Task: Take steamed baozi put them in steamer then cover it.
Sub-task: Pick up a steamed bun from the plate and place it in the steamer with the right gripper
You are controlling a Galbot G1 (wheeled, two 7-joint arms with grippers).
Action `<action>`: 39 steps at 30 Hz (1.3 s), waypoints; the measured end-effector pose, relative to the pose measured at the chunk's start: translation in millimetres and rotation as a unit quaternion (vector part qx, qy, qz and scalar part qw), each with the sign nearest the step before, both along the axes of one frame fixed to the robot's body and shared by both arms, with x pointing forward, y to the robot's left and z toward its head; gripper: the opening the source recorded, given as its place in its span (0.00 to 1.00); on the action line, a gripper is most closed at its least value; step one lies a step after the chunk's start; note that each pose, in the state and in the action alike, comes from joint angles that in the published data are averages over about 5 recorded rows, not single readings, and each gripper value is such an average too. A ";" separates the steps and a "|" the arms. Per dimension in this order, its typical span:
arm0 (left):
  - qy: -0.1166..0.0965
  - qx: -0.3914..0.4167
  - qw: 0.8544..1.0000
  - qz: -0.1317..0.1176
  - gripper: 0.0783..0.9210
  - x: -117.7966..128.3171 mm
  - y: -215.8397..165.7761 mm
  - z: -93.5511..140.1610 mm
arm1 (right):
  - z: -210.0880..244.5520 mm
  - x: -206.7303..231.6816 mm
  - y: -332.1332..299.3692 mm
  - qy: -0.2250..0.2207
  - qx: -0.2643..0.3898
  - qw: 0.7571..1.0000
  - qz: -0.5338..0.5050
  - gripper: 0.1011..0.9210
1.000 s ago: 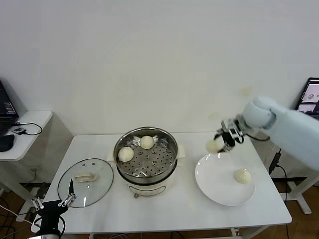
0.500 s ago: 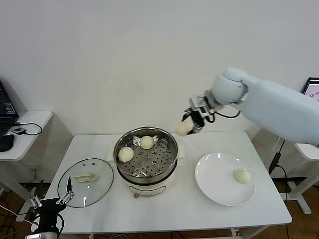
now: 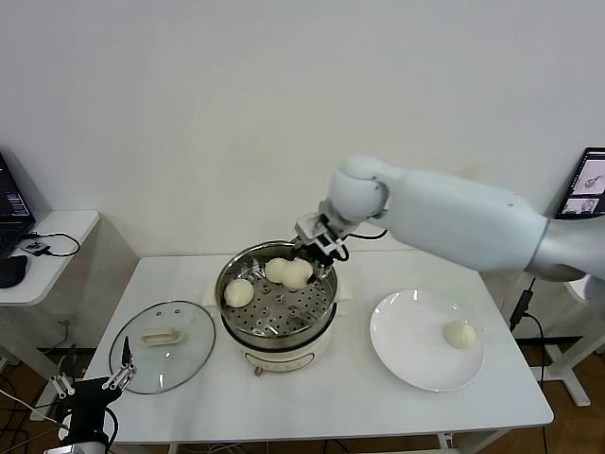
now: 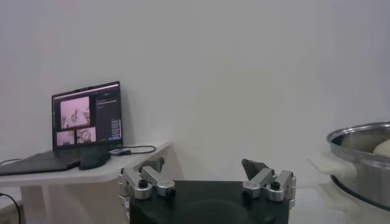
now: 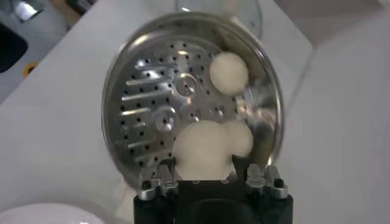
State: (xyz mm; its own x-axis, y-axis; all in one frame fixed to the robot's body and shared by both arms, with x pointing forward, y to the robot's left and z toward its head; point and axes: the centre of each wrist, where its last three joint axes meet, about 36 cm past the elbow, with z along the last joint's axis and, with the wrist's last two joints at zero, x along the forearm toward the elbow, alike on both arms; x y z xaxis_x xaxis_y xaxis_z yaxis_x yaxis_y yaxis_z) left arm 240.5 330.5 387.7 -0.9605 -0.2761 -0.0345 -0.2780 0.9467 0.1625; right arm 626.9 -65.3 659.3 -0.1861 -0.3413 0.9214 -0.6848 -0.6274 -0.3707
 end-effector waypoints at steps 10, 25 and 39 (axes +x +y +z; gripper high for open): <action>-0.003 -0.005 1.000 0.005 0.88 0.8 -1.8 -1.5 | -29.2 -13.5 35.4 -0.013 -0.035 0.992 0.117 0.63; -0.005 -0.009 1.000 0.008 0.88 1.3 -3.5 -3.5 | -62.7 -18.7 46.7 -0.029 -0.048 0.971 0.232 0.64; -0.006 -0.009 1.000 0.006 0.88 1.3 -4.3 -2.9 | -65.4 -14.1 41.4 -0.037 -0.054 0.965 0.253 0.82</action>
